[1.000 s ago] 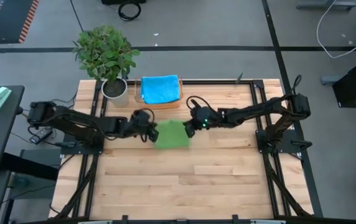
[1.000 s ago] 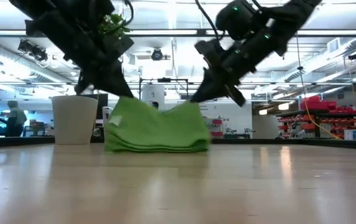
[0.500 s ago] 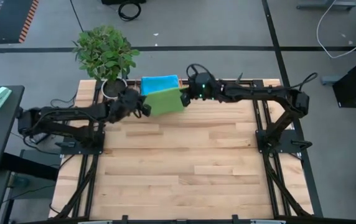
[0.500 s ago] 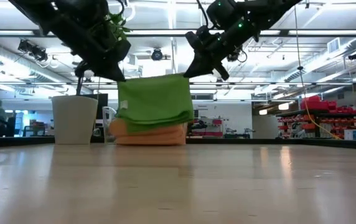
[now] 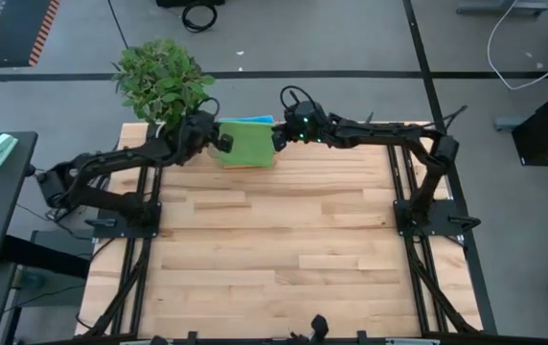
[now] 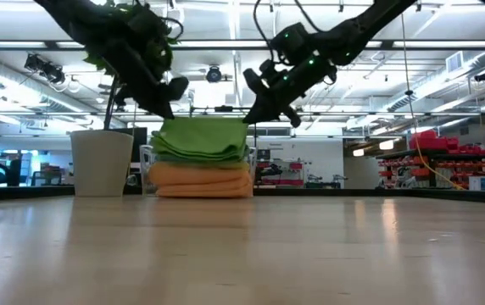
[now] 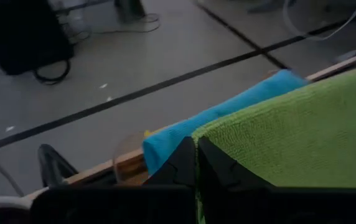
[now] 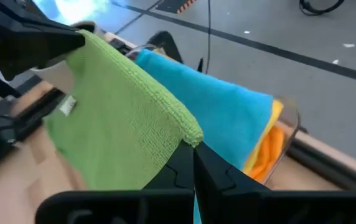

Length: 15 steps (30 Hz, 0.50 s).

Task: Fold microfiber towels
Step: Stack the folded green microfiber cloth on top of the blue microfiber cloth in the transparent bin

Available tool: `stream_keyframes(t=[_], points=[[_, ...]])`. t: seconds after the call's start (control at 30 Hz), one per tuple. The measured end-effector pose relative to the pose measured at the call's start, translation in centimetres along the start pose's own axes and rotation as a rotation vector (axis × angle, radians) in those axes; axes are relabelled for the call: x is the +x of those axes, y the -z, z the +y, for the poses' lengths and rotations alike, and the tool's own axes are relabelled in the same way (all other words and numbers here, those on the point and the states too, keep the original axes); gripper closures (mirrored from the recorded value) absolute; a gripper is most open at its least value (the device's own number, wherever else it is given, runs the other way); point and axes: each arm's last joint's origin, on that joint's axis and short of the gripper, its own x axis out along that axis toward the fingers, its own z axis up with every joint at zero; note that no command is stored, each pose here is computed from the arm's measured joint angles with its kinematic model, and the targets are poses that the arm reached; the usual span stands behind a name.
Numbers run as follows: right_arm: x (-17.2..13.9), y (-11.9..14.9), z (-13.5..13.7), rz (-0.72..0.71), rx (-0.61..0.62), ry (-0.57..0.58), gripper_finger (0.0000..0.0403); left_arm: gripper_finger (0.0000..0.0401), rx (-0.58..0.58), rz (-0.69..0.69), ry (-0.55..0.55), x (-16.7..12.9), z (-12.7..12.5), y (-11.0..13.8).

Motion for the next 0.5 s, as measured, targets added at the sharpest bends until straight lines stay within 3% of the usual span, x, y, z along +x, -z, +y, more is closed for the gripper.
stream_keyframes(t=[0.3, 0.5], points=[[3.8, -2.4, -2.1, 0.028, -0.048, 0.029, 0.04, 0.0392, 0.025, 0.049, -0.089, 3.4, 0.5, -0.7], [5.3, -2.9, -3.0, 0.094, -0.075, 0.056, 0.04, 0.0392, 0.033, 0.115, -0.085, 4.8, 0.7, 0.0]])
